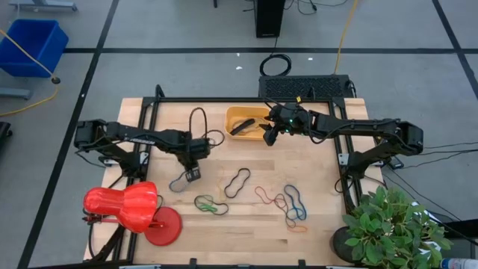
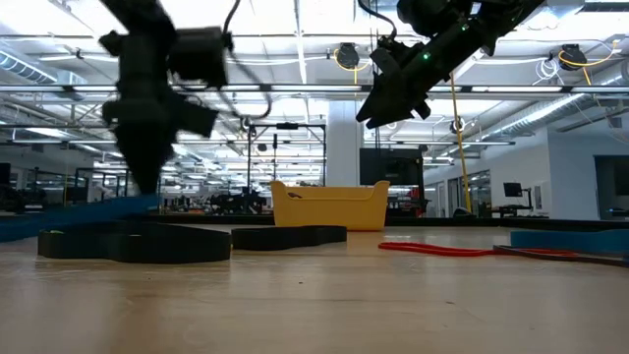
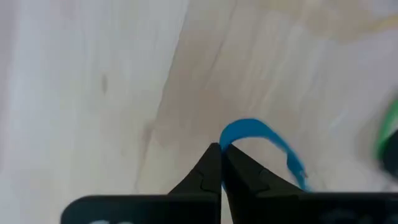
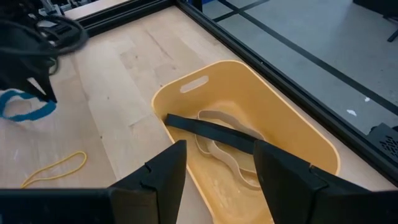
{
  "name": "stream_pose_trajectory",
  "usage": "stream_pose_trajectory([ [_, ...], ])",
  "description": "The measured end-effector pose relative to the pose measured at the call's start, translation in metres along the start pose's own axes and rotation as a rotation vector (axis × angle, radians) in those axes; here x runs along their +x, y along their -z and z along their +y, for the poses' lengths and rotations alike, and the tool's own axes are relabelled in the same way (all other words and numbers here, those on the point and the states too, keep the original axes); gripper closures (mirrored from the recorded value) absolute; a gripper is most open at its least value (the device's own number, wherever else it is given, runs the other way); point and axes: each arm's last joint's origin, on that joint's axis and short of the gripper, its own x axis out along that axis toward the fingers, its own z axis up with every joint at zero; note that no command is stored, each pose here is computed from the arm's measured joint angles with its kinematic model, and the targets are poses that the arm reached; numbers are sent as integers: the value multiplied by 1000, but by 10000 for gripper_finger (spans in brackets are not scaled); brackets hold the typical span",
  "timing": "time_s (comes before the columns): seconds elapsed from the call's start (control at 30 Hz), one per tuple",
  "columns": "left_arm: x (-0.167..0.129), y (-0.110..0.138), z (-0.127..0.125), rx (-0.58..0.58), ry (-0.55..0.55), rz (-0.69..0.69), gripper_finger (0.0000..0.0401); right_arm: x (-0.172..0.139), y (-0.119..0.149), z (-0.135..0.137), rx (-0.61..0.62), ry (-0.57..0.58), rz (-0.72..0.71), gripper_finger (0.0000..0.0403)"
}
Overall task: Pick and place rubber bands into bin
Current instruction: Put the top left blue rubber band into the yellow bin
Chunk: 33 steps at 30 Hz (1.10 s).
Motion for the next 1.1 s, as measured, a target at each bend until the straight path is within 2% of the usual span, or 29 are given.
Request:
stream_pose_trajectory([
  [0.27,-79,-55,-2,145,18,-358,396,0,0,0,0,0,-1,222],
  [0.43,-130,-79,7,233,-37,-564,390,0,0,0,0,0,-1,222],
  [0.57,-159,-92,19,270,-80,-723,395,0,1,0,-6,3,13,222],
  [0.7,-173,-101,36,236,-121,-849,390,-3,0,-1,-8,3,6,222],
  [0.83,-174,-111,48,219,-89,-927,395,-2,0,-1,-29,5,12,222],
  [0.97,-168,-124,54,224,-79,-979,391,-2,0,-3,-45,9,11,222],
  [1.1,-147,-139,62,212,-85,-954,392,-2,1,-5,-45,17,20,222],
])
